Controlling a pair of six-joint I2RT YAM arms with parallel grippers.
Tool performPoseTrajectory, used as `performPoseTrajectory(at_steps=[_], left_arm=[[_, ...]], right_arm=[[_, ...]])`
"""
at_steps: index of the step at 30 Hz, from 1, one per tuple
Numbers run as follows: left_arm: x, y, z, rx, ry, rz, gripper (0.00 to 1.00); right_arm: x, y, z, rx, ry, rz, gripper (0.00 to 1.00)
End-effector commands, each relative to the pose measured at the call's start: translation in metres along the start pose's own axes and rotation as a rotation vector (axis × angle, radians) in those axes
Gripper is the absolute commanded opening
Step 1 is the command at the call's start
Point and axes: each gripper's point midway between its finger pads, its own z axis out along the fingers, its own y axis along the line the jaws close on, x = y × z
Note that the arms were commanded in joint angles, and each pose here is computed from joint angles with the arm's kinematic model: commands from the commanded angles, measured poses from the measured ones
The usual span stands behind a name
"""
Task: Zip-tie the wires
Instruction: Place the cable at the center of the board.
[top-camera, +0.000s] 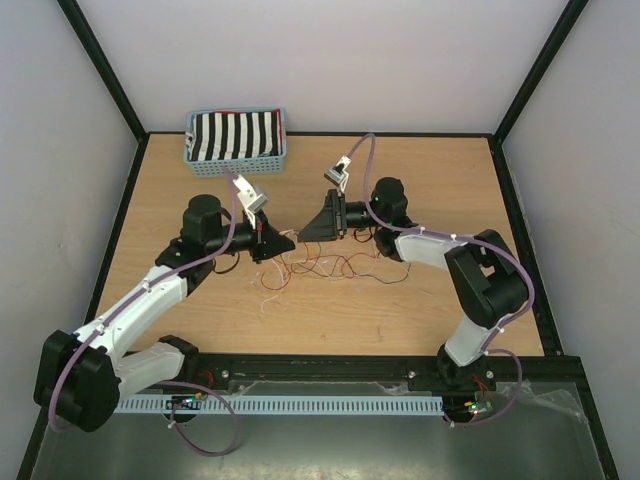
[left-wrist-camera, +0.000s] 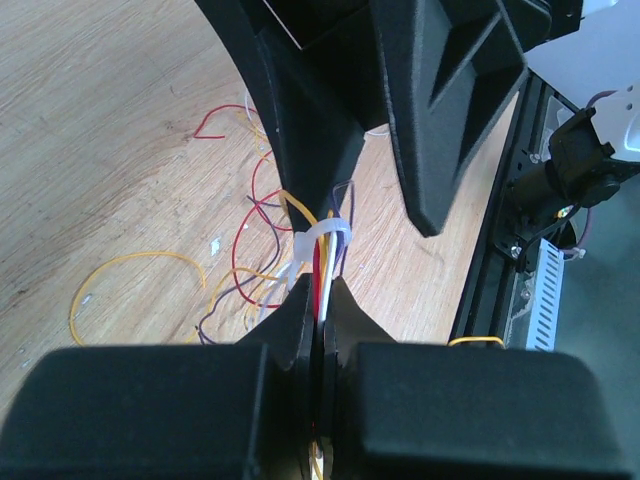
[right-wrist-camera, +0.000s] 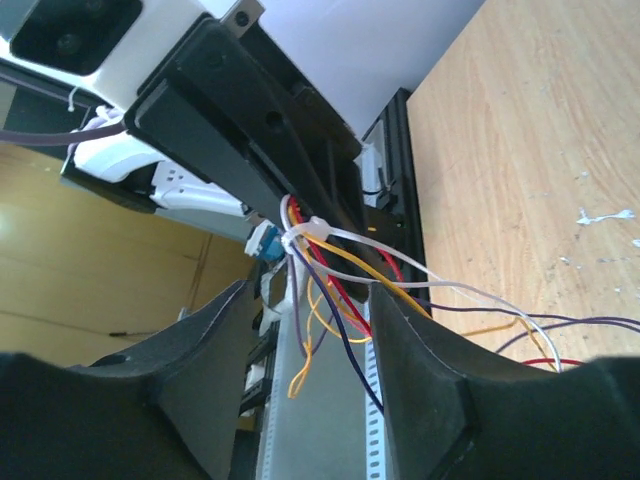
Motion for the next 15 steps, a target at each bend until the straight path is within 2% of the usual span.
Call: performPoseTrajectory(at_steps=[1,6,15], left_arm=[[-0.006,-0.004,0.002,0.028,-0.017,0.034,0.00],[-0.002,-0.003,0.004,0.032,-0.007,0.024,0.00],[-0.003,-0.006,0.005,0.045,-0.010,0.018,0.00]], right_arm=[[0.008,0.029,0.004,-0.109,0.057,-0.048,0.57],[0.011,0.033,0.004,-0.132,0.065,-0.052,0.44],[0.014,0.022,0.005,-0.100,0.089,-0.064,0.41]])
